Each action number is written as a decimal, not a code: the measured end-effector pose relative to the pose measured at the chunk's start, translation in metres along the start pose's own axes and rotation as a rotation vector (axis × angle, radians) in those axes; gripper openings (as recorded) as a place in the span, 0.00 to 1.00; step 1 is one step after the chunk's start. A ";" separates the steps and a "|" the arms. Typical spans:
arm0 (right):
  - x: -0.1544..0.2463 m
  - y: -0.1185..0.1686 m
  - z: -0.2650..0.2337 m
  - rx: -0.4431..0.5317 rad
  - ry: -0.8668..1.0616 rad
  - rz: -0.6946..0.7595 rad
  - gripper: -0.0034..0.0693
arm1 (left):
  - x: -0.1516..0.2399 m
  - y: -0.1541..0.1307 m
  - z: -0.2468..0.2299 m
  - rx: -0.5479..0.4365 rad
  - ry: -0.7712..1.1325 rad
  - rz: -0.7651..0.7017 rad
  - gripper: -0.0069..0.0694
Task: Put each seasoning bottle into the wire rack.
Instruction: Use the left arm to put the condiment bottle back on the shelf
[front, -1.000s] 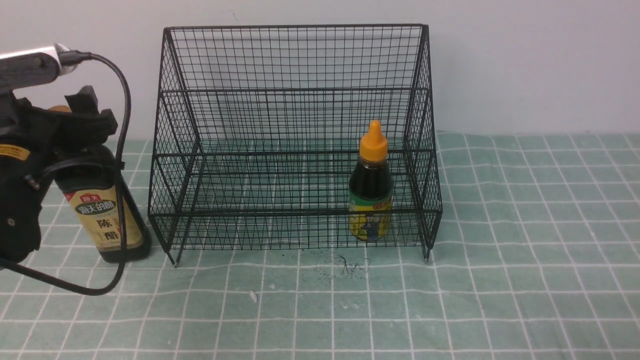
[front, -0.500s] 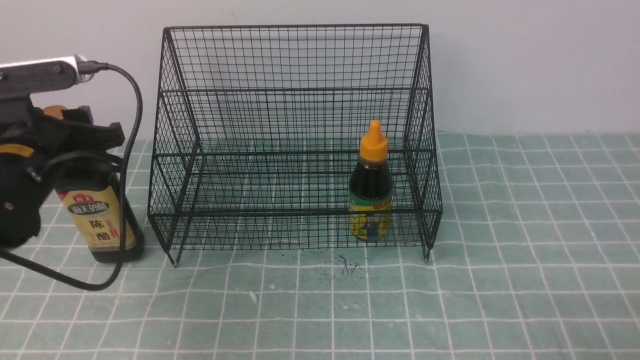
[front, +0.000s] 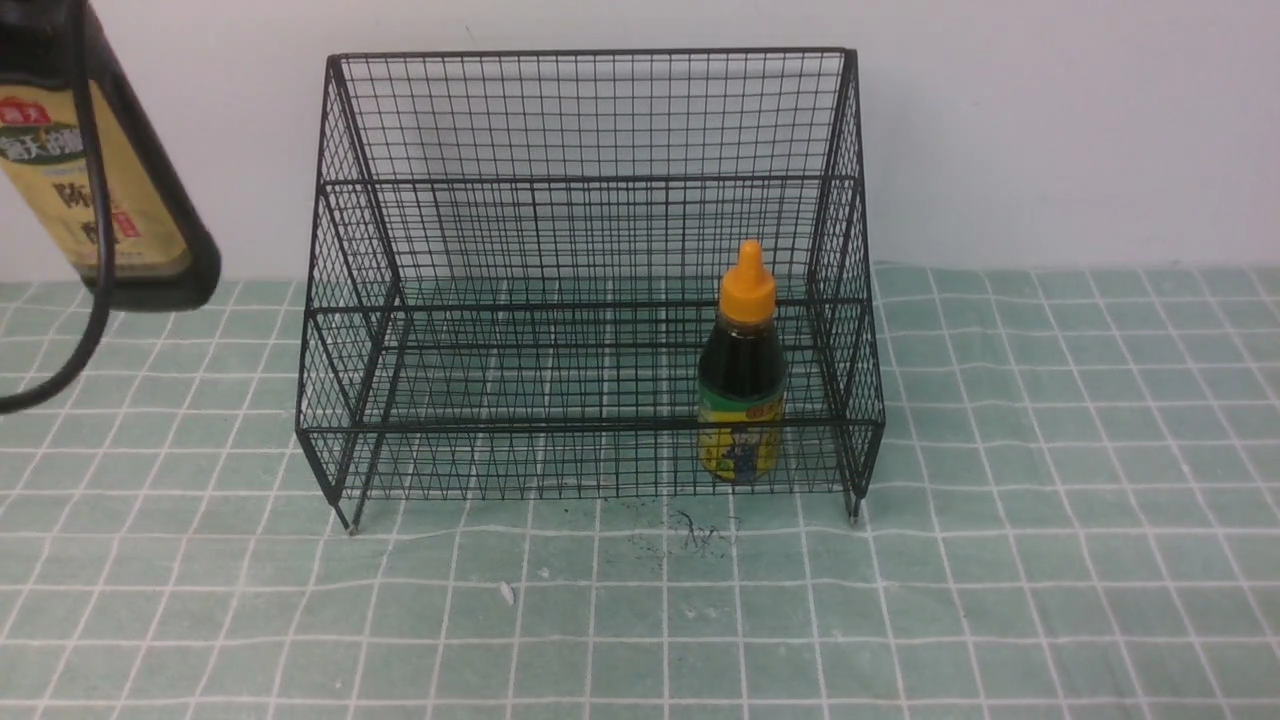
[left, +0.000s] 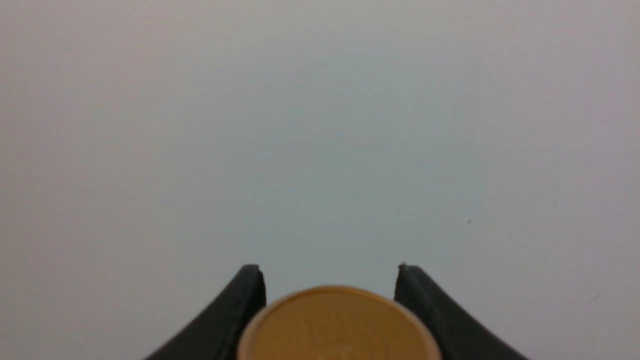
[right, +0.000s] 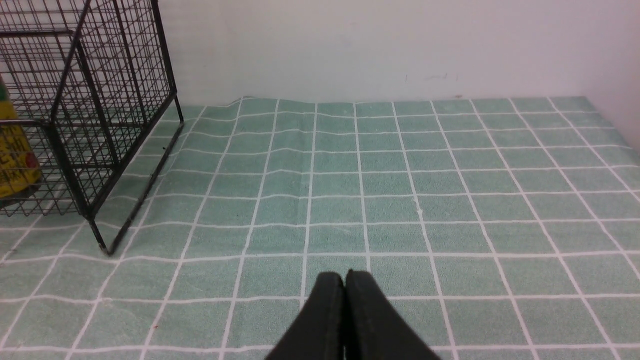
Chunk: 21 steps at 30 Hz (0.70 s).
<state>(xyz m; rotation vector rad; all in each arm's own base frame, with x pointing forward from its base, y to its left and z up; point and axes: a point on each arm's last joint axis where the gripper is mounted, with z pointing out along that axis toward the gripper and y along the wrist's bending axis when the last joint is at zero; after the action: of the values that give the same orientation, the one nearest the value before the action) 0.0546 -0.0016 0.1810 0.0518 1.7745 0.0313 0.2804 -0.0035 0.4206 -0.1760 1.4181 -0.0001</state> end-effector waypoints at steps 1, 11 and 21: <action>0.000 0.000 0.000 0.000 0.000 0.000 0.03 | -0.003 -0.005 0.002 0.013 -0.004 -0.012 0.48; 0.000 0.000 0.000 0.000 0.000 0.000 0.03 | 0.009 -0.069 0.032 0.042 -0.001 -0.007 0.48; 0.000 0.000 0.000 0.000 0.000 0.000 0.03 | 0.055 -0.105 0.073 0.016 0.076 0.047 0.48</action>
<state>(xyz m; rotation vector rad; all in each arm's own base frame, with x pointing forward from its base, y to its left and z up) 0.0546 -0.0016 0.1810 0.0518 1.7745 0.0313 0.3714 -0.1038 0.3900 -0.1305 1.4972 0.0206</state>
